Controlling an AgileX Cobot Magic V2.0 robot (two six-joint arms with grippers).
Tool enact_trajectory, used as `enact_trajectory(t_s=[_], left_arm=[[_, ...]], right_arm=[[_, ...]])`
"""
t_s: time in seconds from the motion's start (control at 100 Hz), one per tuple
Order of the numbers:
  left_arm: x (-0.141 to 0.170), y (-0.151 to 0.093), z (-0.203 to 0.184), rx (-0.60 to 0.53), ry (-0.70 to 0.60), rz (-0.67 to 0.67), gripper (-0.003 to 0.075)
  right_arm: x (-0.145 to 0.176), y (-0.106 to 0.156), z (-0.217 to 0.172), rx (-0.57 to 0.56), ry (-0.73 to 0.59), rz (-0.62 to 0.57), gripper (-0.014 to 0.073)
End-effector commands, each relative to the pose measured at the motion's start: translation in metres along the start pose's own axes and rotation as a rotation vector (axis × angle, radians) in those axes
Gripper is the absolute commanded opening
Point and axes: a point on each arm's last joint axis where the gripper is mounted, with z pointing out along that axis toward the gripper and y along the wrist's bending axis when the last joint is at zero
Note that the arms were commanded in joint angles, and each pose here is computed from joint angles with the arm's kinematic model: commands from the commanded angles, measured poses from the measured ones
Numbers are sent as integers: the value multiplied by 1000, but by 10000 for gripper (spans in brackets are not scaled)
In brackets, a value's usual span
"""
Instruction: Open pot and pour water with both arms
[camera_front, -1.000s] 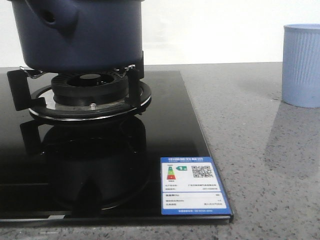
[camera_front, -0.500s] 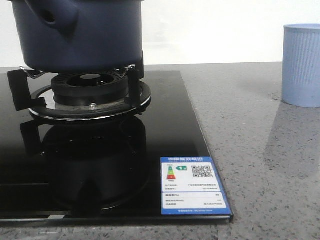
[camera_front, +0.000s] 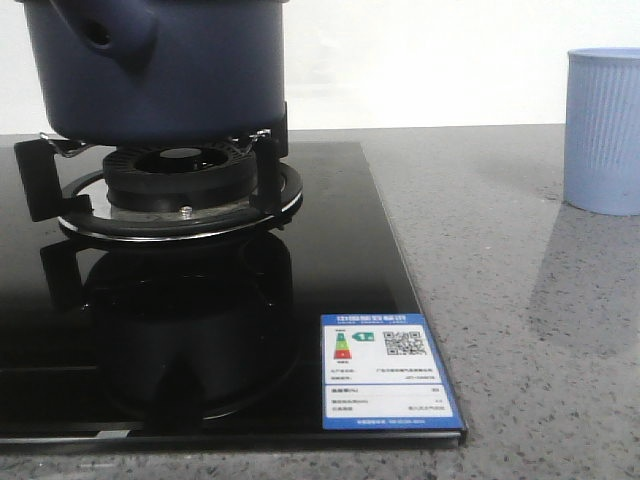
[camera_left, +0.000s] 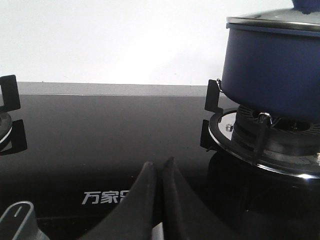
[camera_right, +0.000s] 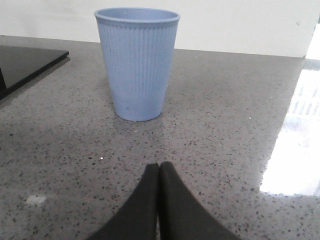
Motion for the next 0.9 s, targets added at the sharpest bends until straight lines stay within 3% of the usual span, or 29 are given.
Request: enact_trajectory(t_s=[0.0, 0.26, 0.46, 0.89], left_arm=[[-3, 1, -2, -3, -85, -14, -16], [-4, 1, -2, -3, -90, -14, -16], [-4, 0, -2, 0, -92, -56, -16], [-12, 3, -3, 14, -175, -543, -16]], right_arm=[[-3, 0, -1, 6, -97, -13, -67], [-4, 0, -1, 6, -107, -7, -67], [-8, 0, -1, -6, -147, 112, -67], [-11, 0, -2, -48, -176, 557, -66]])
